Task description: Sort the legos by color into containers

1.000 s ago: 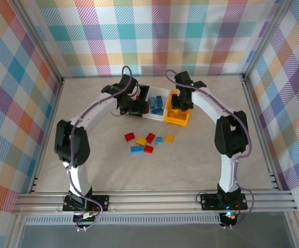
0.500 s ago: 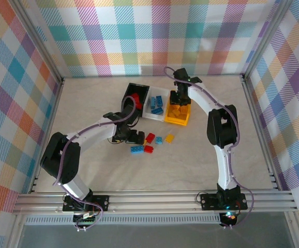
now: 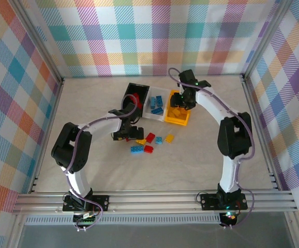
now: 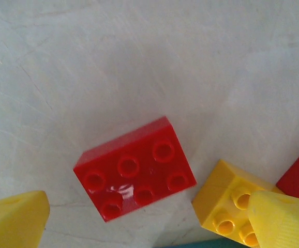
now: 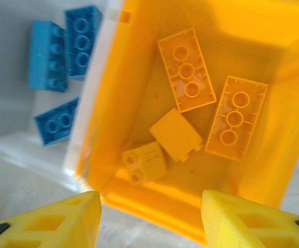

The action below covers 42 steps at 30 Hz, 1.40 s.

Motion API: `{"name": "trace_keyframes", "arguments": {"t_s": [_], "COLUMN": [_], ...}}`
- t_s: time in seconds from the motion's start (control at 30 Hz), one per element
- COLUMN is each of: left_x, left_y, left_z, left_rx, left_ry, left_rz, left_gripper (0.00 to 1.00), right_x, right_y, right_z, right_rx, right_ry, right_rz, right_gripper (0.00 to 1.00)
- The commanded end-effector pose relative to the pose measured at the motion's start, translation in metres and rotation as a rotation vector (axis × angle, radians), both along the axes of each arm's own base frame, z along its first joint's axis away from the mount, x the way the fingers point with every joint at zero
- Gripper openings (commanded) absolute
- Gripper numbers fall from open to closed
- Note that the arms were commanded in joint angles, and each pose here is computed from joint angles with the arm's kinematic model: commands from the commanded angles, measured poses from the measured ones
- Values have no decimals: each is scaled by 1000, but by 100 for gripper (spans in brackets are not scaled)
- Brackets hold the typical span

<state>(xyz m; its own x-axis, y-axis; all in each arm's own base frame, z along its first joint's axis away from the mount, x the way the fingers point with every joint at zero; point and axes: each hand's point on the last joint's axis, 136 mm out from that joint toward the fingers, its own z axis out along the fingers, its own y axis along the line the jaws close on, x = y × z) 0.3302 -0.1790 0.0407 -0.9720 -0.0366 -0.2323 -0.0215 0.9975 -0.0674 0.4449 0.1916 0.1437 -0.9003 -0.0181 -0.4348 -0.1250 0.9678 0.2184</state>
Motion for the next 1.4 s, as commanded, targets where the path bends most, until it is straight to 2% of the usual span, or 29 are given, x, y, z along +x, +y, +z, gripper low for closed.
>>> {"name": "trace_keyframes", "arguments": {"t_s": [0.0, 0.2, 0.43, 0.63, 1.07, 1.23, 1.37], "left_x": [14, 20, 16, 14, 10, 19, 41], "left_y": [5, 6, 6, 5, 6, 8, 17], "left_z": [0, -10, -18, -17, -13, 1, 25], "left_rx": [0, 4, 1, -3, -9, -7, -18], "left_ry": [-23, -4, 14, 18, 18, -6, -47], "left_rz": [72, 103, 108, 97, 81, 69, 72], "left_gripper": [97, 93, 78, 70, 41, 41, 41], "right_x": [-15, -41, -66, -76, -99, -115, -142], "right_y": [14, 19, 23, 25, 36, 46, 66], "right_z": [26, 30, 22, 17, 12, 15, 2], "right_rx": [71, 104, 108, 114, 106, 95, 93], "right_ry": [-48, -50, -23, -11, 0, -2, 43], "right_rz": [33, 55, 81, 94, 123, 162, 226], "right_gripper": [54, 55, 55, 55, 55, 55, 59]}}
